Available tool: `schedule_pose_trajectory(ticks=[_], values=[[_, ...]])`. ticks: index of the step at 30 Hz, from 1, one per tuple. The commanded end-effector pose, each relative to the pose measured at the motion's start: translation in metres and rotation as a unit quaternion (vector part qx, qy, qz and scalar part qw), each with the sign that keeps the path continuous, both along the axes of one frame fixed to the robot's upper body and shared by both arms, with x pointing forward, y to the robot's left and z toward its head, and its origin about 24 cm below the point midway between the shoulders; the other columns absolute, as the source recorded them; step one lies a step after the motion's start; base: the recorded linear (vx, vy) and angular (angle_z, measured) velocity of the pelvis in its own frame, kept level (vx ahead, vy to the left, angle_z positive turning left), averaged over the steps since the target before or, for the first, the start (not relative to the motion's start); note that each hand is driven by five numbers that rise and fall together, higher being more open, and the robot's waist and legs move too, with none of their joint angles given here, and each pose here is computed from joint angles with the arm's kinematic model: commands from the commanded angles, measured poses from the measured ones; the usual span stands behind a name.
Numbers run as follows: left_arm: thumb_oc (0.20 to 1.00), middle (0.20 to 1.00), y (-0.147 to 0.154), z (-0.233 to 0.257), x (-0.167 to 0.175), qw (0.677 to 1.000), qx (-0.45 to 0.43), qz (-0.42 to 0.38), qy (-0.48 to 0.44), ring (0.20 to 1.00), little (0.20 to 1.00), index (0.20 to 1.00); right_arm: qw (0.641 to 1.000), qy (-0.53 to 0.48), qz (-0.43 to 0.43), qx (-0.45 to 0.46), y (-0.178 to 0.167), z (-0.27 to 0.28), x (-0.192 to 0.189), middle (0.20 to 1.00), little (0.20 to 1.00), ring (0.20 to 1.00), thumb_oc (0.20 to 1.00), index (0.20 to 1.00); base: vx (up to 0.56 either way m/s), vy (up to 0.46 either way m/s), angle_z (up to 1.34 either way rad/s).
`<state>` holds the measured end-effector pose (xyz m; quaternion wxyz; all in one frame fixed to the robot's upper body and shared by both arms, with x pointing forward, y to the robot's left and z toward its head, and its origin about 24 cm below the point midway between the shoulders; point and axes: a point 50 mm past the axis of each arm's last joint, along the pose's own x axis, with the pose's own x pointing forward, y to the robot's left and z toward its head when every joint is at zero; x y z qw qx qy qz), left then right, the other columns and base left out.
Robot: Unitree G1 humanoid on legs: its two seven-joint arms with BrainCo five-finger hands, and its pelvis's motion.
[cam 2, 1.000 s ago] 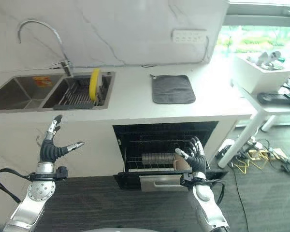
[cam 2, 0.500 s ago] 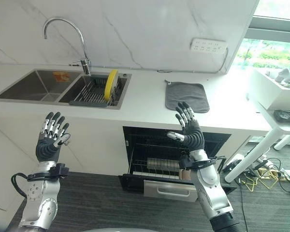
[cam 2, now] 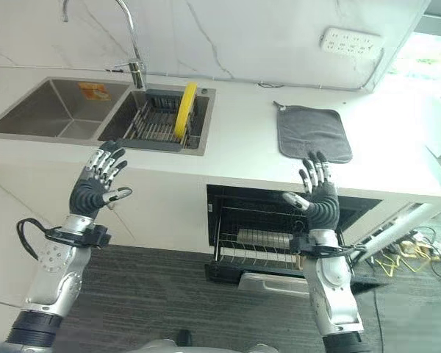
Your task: Place the dishes in the dishwasher.
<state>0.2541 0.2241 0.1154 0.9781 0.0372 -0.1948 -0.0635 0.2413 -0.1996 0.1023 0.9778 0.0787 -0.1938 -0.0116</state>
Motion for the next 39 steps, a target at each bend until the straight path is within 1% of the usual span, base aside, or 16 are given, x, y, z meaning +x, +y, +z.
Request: schedule_pose_trajectory(ticks=[1, 5, 10, 11, 13, 14, 16, 18, 22, 26, 28, 29, 31, 34, 37, 39], values=[[1.0, 1.0, -0.008, 0.019, -0.008, 0.998, 0.016, -0.009, -0.065, 1.0, 1.0, 1.0, 0.996, -0.08, 0.001, -0.03, -0.006, 0.028, 0.002, 1.0, 1.0, 1.0, 1.0, 1.0, -0.02, 0.011, 0.23], [1.0, 1.0, -0.009, 0.016, -0.013, 0.997, 0.037, 0.007, -0.069, 1.0, 1.0, 1.0, 0.997, -0.069, 0.008, -0.023, -0.008, 0.026, 0.003, 1.0, 1.0, 1.0, 1.0, 1.0, 0.03, -0.057, -0.03], [1.0, 1.0, -0.007, 0.013, -0.016, 0.997, 0.023, 0.026, -0.066, 1.0, 1.0, 1.0, 0.997, -0.07, 0.011, -0.038, -0.011, 0.028, 0.004, 1.0, 1.0, 1.0, 1.0, 1.0, 0.02, -0.109, 0.01], [1.0, 1.0, -0.01, 0.013, -0.016, 0.997, 0.034, 0.025, -0.069, 1.0, 1.0, 1.0, 0.996, -0.074, 0.003, -0.046, -0.014, 0.031, 0.005, 1.0, 1.0, 1.0, 1.0, 1.0, -0.04, -0.06, 0.03], [1.0, 1.0, -0.011, 0.014, -0.017, 0.995, 0.059, 0.025, -0.078, 1.0, 1.0, 1.0, 0.997, -0.075, 0.003, -0.019, -0.017, 0.034, 0.01, 1.0, 1.0, 1.0, 1.0, 1.0, 0.02, 0.041, -0.13], [1.0, 1.0, -0.01, 0.016, -0.017, 0.994, 0.062, 0.026, -0.081, 1.0, 1.0, 1.0, 0.996, -0.082, -0.003, -0.034, -0.016, 0.036, 0.011, 1.0, 1.0, 1.0, 1.0, 1.0, 0.1, 0.132, -0.37], [1.0, 1.0, -0.006, 0.019, -0.016, 0.993, 0.065, 0.043, -0.088, 1.0, 1.0, 1.0, 0.994, -0.093, 0.004, -0.064, -0.01, 0.044, 0.013, 1.0, 1.0, 1.0, 1.0, 1.0, 0.2, 0.382, -0.46], [1.0, 1.0, -0.001, 0.021, -0.013, 0.992, 0.072, 0.054, -0.087, 1.0, 1.0, 1.0, 0.993, -0.095, 0.023, -0.068, -0.008, 0.049, 0.015, 1.0, 1.0, 1.0, 1.0, 1.0, 0.32, 0.709, -0.64], [1.0, 1.0, 0.003, 0.02, -0.011, 0.992, 0.091, 0.039, -0.074, 1.0, 1.0, 1.0, 0.991, -0.099, 0.017, -0.087, -0.006, 0.054, 0.018, 1.0, 1.0, 1.0, 1.0, 1.0, 0.27, 0.656, -0.74], [1.0, 1.0, -0.002, 0.025, -0.008, 0.99, 0.121, 0.005, -0.072, 1.0, 1.0, 1.0, 0.996, -0.079, -0.028, -0.009, -0.027, 0.043, 0.014, 1.0, 1.0, 1.0, 1.0, 1.0, 0.15, 0.519, -0.7], [1.0, 1.0, 0.001, 0.028, -0.004, 0.988, 0.142, 0.008, -0.068, 1.0, 1.0, 1.0, 0.996, -0.08, -0.045, 0.002, -0.028, 0.038, 0.009, 1.0, 1.0, 1.0, 1.0, 1.0, 0.01, 0.272, -0.24], [1.0, 1.0, 0.007, 0.029, -0.005, 0.986, 0.153, 0.027, -0.064, 1.0, 1.0, 1.0, 0.996, -0.079, -0.032, 0.017, -0.027, 0.037, 0.01, 1.0, 1.0, 1.0, 1.0, 1.0, -0.03, 0.269, -0.57], [1.0, 1.0, 0.017, 0.03, -0.01, 0.984, 0.158, 0.046, -0.064, 1.0, 1.0, 1.0, 0.996, -0.084, -0.017, 0.011, -0.018, 0.038, 0.015, 1.0, 1.0, 1.0, 1.0, 1.0, -0.1, 0.284, -1.6], [1.0, 1.0, 0.013, 0.032, -0.015, 0.985, 0.153, 0.026, -0.071, 1.0, 1.0, 1.0, 0.996, -0.082, -0.032, 0.001, -0.013, 0.039, 0.014, 1.0, 1.0, 1.0, 1.0, 1.0, -0.1, 0.177, -1.77], [1.0, 1.0, 0.0, 0.033, -0.01, 0.986, 0.149, 0.014, -0.079, 1.0, 1.0, 1.0, 0.996, -0.088, -0.027, 0.01, -0.01, 0.037, 0.008, 1.0, 1.0, 1.0, 1.0, 1.0, -0.08, -0.062, 0.24], [1.0, 1.0, -0.003, 0.033, -0.005, 0.987, 0.14, 0.015, -0.074, 1.0, 1.0, 1.0, 0.996, -0.082, -0.022, -0.002, -0.009, 0.037, 0.014, 1.0, 1.0, 1.0, 1.0, 1.0, -0.01, -0.198, 0.19]])
